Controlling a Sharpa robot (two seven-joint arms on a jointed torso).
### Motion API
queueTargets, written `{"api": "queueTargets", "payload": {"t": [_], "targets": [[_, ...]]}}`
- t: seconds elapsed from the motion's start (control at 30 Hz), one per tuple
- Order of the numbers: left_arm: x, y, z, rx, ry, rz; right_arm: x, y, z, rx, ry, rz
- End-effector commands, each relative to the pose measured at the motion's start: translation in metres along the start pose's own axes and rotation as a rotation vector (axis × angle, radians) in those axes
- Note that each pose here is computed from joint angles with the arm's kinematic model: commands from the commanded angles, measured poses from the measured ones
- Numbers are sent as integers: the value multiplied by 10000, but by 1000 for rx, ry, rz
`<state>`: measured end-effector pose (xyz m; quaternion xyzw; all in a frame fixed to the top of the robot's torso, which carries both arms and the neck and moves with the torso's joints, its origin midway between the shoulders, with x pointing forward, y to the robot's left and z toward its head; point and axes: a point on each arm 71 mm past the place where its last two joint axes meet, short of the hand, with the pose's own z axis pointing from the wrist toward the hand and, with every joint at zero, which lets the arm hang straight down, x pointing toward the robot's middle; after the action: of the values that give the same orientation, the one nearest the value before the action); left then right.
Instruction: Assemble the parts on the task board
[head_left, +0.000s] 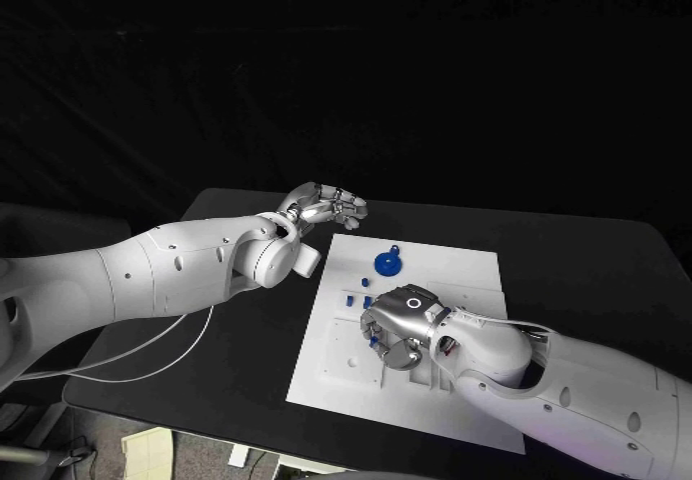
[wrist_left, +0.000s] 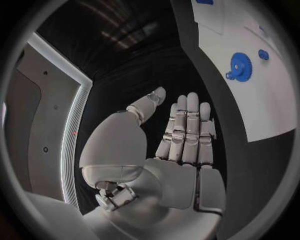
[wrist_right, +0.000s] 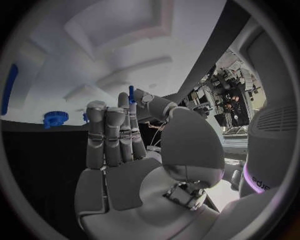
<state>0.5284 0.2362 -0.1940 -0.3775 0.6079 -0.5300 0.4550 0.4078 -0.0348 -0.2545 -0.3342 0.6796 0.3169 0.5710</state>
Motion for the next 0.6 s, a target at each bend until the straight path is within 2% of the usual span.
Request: {"api": "queueTargets", "payload": {"t": [0.03, 0.6], "targets": [[12, -23, 7, 11, 3, -10, 24, 14, 2, -11, 14, -22], [5, -15, 1, 1, 4, -28, 59, -25, 1, 7, 49, -52]]}}
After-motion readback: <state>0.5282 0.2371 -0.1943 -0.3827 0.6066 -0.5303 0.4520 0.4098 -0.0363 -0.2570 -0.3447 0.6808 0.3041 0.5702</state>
